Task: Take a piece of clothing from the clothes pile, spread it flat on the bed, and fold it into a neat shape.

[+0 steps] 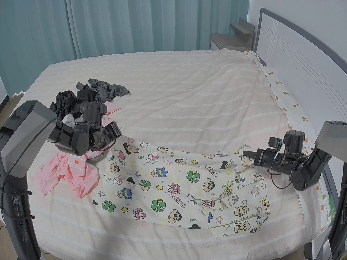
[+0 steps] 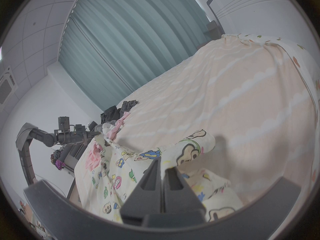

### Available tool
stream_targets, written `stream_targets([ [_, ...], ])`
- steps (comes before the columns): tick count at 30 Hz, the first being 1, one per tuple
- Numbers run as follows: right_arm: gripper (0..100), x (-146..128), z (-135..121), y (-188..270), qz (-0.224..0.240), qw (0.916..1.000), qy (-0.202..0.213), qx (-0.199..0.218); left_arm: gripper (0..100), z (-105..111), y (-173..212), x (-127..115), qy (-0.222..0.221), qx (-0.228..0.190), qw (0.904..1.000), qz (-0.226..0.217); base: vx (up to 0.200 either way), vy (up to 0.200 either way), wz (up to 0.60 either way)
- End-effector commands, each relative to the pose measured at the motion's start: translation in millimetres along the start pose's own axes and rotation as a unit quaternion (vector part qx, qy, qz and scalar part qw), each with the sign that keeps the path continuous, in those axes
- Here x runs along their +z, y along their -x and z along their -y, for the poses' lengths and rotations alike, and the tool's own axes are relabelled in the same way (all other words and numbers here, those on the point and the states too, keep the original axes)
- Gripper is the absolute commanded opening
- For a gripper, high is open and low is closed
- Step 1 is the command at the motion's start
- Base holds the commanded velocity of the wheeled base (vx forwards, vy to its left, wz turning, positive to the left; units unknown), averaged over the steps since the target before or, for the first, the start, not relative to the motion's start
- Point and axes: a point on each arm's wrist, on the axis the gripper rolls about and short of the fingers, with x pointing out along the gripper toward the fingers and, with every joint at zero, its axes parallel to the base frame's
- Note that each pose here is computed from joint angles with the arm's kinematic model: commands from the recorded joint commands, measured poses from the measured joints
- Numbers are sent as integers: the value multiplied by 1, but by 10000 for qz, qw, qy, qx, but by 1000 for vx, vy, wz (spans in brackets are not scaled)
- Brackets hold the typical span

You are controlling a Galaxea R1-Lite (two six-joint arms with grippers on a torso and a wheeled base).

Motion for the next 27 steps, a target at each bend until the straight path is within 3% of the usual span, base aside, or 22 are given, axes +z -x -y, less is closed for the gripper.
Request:
stream_targets([
  [1,0,-23,-2,19,-249,9997,49,54,0,-10,10,-14,-105,42,9999,-74,0,0,0],
  [9,0,-72,3,35,-948,9951,269,96,0,-36,12,-60,-384,215,9980,-449,0,0,0],
  [14,0,-92,7,39,-1153,9924,420,79,0,-52,9,-85,-611,283,9959,-611,0,0,0],
  [27,0,-118,8,59,-1561,9858,619,27,0,-68,9,-104,-658,382,9942,-756,0,0,0],
])
